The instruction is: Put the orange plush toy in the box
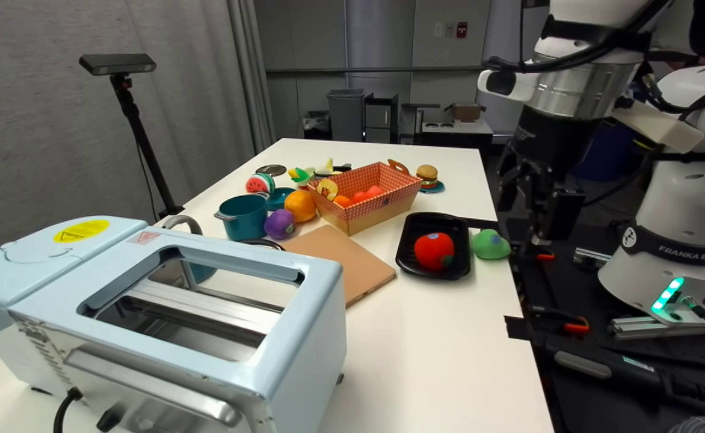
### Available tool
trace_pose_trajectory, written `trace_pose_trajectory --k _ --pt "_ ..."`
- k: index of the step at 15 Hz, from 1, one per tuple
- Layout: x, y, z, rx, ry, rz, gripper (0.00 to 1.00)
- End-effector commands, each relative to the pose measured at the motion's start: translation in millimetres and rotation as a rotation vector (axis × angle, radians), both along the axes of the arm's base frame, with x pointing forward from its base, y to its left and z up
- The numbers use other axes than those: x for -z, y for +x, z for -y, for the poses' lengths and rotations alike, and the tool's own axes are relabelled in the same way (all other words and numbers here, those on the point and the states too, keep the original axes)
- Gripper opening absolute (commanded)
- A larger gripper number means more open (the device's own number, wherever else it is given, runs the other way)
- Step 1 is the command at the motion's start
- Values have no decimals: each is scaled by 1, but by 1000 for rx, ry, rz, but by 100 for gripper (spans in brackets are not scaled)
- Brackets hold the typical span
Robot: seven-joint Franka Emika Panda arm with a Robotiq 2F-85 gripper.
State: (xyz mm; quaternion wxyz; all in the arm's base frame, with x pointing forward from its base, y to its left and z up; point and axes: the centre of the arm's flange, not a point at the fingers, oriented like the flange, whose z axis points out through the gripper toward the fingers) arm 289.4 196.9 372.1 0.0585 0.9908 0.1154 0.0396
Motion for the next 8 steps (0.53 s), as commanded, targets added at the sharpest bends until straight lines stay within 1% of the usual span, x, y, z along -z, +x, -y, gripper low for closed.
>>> trace_pose_trajectory --k 1,8 --pt "1 1 0 3 1 -4 100" --pt "1 2 1 7 4 -7 100"
